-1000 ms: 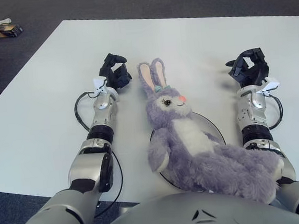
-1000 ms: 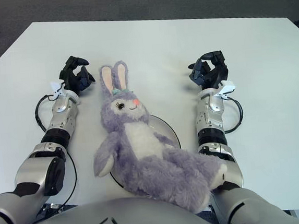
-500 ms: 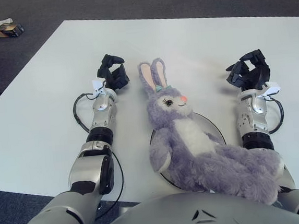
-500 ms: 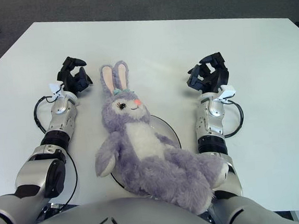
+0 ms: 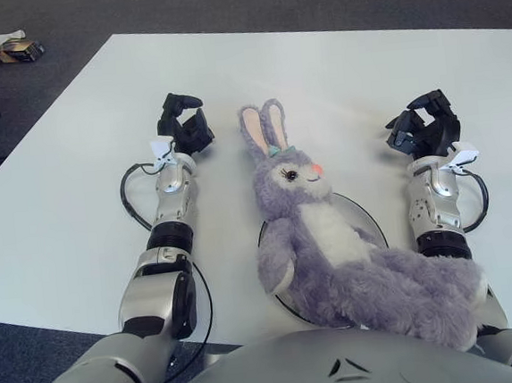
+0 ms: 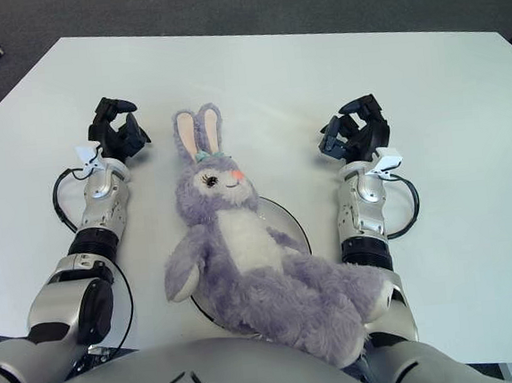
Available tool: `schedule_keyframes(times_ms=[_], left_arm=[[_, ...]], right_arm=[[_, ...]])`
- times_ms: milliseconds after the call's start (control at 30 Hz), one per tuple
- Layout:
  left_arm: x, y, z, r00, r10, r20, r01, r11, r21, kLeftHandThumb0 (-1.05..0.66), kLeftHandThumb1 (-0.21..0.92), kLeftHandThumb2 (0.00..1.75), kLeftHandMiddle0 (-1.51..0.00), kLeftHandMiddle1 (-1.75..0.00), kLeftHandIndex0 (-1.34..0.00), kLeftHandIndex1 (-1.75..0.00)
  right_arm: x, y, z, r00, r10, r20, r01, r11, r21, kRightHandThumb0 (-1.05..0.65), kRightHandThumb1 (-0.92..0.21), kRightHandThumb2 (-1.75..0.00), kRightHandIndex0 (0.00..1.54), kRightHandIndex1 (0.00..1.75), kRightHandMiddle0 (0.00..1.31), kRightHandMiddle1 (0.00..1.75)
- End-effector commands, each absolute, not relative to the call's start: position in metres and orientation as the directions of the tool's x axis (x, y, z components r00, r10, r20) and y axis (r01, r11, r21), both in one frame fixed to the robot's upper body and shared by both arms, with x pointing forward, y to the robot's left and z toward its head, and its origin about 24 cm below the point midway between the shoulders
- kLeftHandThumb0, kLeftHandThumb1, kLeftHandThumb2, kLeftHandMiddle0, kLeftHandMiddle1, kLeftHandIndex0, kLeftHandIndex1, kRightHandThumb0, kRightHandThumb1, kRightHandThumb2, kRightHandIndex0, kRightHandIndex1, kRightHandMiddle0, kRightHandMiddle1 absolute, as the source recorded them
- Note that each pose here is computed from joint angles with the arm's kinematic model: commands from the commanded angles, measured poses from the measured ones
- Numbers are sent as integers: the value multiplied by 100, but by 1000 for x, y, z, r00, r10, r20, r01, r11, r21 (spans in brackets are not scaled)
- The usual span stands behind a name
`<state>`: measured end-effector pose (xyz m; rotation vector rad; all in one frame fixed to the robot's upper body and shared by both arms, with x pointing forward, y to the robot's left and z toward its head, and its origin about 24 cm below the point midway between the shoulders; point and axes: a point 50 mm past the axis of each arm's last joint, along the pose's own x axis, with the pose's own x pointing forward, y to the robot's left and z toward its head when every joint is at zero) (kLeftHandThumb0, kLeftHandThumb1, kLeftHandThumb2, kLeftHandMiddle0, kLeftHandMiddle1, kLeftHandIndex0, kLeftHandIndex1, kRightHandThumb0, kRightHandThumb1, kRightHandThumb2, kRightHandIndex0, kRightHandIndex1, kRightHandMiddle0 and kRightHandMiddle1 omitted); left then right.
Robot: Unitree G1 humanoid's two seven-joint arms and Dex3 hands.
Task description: Put the doll into the plate.
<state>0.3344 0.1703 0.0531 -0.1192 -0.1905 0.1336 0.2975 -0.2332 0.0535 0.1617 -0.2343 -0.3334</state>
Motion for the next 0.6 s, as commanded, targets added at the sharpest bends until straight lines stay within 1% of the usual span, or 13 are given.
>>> schedule_keyframes(times_ms=[0, 133, 200, 333, 567], left_arm=[[312, 174, 15, 986, 164, 39, -158, 980, -120, -40, 59, 97, -109, -175, -40, -175], [308, 171, 13, 991, 124, 49, -119, 988, -97, -40, 59, 98, -109, -175, -40, -175], [306, 169, 13, 993, 107, 52, -102, 991, -90, -40, 59, 98, -108, -175, -41, -175], [304, 167, 11, 996, 79, 49, -75, 993, -87, -40, 58, 99, -107, -175, -41, -175], [301, 165, 8, 998, 55, 32, -52, 994, -97, -40, 58, 99, -106, -175, -41, -175]], right_arm=[[272, -234, 14, 940, -335, 64, 326, 937, 126, -1, -12, -150, 79, 160, 56, 175], [269, -231, 14, 953, -295, 72, 291, 954, 71, -1, -12, -151, 78, 162, 56, 175], [268, -229, 15, 956, -282, 76, 279, 959, 55, -1, -11, -154, 78, 167, 55, 175], [264, -222, 18, 959, -268, 91, 265, 963, 47, -1, -9, -158, 78, 172, 56, 175], [260, -217, 22, 957, -263, 120, 262, 965, 31, -1, -4, -164, 82, 174, 59, 174]])
